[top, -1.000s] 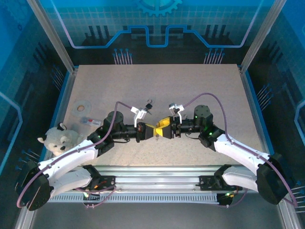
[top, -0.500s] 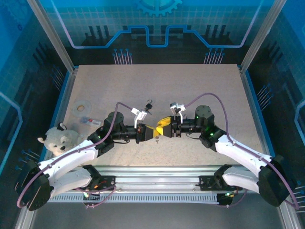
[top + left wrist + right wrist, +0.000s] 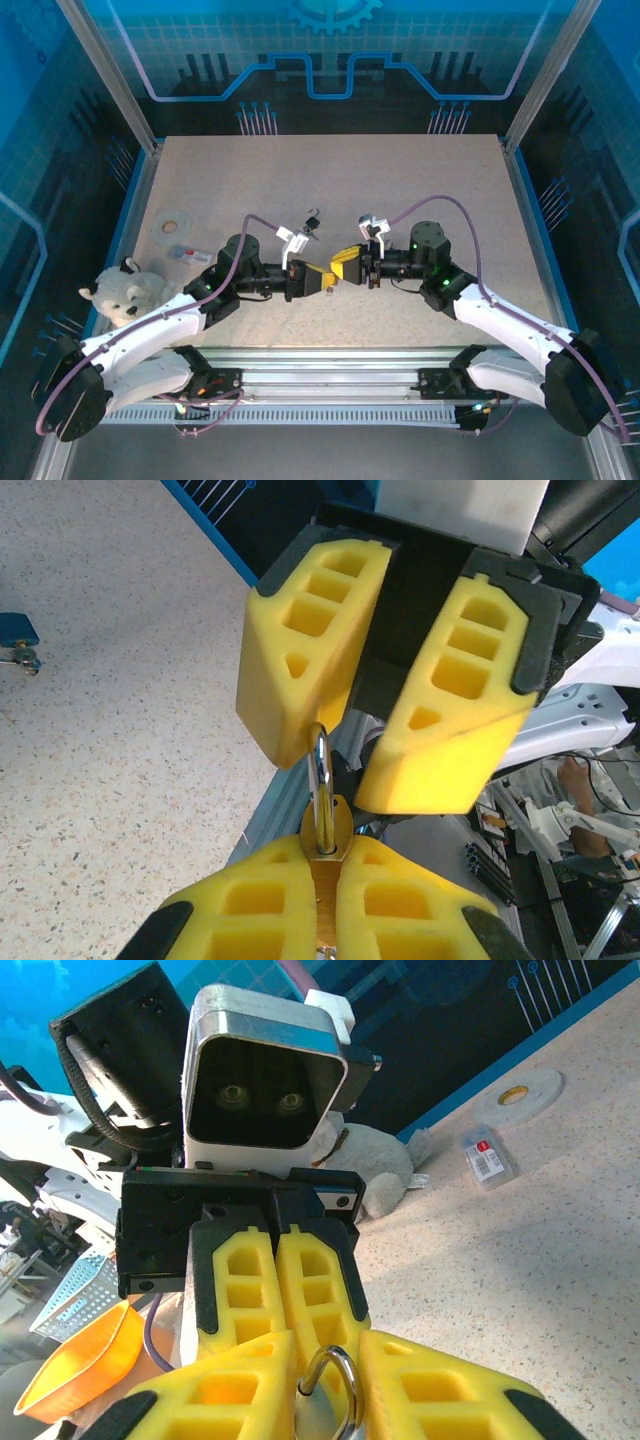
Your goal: Lock with the key
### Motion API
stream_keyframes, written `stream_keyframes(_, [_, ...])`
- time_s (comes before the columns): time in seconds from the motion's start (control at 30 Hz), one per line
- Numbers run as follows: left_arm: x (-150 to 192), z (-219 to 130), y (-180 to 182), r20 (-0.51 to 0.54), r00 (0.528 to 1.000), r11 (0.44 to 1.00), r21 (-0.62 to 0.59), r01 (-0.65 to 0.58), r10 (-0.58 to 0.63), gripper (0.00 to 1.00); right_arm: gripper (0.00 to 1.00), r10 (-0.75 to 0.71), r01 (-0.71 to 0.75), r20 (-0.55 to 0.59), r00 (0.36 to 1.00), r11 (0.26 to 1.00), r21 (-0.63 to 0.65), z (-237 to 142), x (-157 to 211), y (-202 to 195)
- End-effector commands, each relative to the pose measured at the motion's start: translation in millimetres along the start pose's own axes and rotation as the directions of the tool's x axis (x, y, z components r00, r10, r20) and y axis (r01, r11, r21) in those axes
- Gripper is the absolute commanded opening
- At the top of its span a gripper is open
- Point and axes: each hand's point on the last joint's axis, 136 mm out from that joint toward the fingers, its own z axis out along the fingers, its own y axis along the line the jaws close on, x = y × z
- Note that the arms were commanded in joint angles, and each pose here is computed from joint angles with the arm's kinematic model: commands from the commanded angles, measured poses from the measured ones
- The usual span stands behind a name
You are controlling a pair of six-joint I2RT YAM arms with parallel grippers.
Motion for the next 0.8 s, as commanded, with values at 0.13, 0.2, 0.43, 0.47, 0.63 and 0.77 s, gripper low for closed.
stream_keyframes(0.13, [1,-3,-6,-0.005,1.0,0.999,0.03,-0.023,0.023,0.0,0.19,-0.024,0.023,0.014,1.0,1.0,0.011,-2,-5,2])
stream_keyframes(0.2, [1,-3,-6,-0.005,1.0,0.999,0.032,-0.023,0.023,0.0,0.17,-0.025,0.025,0.016,1.0,1.0,0.013,-2,-5,2])
stream_keyframes(0.43, [2,-4,-6,-0.001,1.0,0.999,0.029,-0.029,0.029,0.0,0.07,-0.024,0.024,0.018,1.0,1.0,0.018,-3,-5,2])
stream_keyframes(0.47, [1,-4,-5,0.003,1.0,0.999,0.023,-0.03,0.03,0.0,0.05,-0.026,0.025,0.019,0.999,1.0,0.018,-3,-6,2])
stream_keyframes(0.63, [-2,-7,-10,0.019,0.999,0.999,0.033,-0.04,0.039,0.0,0.0,-0.024,0.024,0.017,1.0,0.999,0.021,-3,-5,1])
stream_keyframes(0.77, [-3,-7,-16,0.021,0.999,0.997,0.064,-0.034,0.033,0.0,0.0,-0.025,0.024,0.02,0.999,0.999,0.028,-3,-5,-1])
